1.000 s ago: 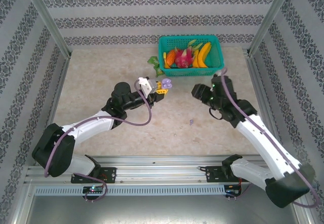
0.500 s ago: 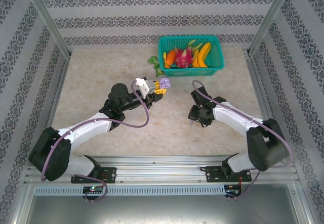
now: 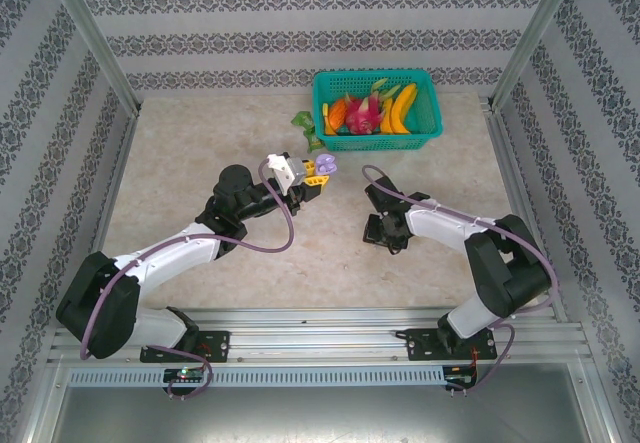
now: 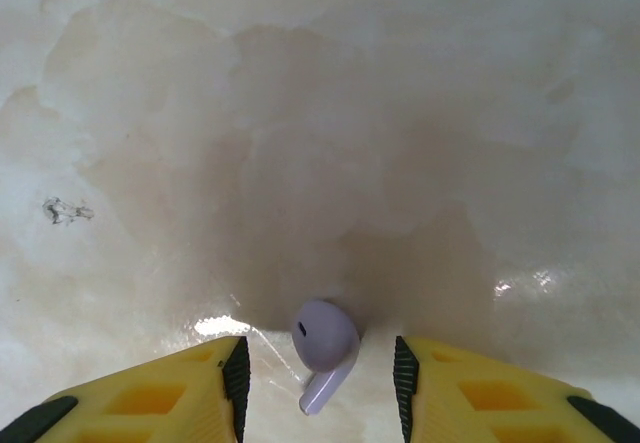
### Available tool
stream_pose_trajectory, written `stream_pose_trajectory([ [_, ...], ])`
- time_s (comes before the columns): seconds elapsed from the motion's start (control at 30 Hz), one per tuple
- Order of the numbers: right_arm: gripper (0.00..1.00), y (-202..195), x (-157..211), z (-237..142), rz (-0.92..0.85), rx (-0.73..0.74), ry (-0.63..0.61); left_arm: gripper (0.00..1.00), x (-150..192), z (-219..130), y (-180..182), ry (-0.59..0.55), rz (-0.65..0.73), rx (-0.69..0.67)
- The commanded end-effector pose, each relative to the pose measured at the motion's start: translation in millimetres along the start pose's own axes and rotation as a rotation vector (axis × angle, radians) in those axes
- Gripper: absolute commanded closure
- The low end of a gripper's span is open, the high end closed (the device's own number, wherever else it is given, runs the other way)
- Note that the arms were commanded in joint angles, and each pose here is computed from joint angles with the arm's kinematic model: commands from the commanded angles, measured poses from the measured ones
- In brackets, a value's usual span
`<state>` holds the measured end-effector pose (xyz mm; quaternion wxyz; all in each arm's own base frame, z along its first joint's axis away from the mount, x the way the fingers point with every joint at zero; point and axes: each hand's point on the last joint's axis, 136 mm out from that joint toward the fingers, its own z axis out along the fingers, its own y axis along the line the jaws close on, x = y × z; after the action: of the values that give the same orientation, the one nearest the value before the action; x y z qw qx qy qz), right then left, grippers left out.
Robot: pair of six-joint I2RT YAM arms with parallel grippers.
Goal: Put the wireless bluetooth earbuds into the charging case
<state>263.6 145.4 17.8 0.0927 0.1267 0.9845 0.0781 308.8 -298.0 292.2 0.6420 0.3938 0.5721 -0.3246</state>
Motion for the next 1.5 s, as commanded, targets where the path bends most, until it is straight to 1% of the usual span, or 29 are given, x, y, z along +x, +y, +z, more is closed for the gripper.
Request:
stream_pose_trajectory([
  [0.0,0.56,5,0,3,-0.034,0.003,0.0,1.0,-19,-2,-5,-0.05,0.028,0.007],
  [0.33,0.63,0,2,10,-0.083,0.09,-0.009,1.0,-20,-1,-4,-0.053,0.026,0.005],
  [0.7,0.67,6,-1,13,-0.119,0.139,-0.031,1.0,-19,-1,-5,-0.051,0.022,0.01],
  [0.97,0.69,8,-8,12,-0.099,0.148,-0.055,1.0,-18,-1,-5,-0.049,0.021,0.009],
  [1.47,0.72,3,-16,11,-0.065,0.14,-0.06,1.0,-18,0,-5,-0.051,0.022,0.01],
])
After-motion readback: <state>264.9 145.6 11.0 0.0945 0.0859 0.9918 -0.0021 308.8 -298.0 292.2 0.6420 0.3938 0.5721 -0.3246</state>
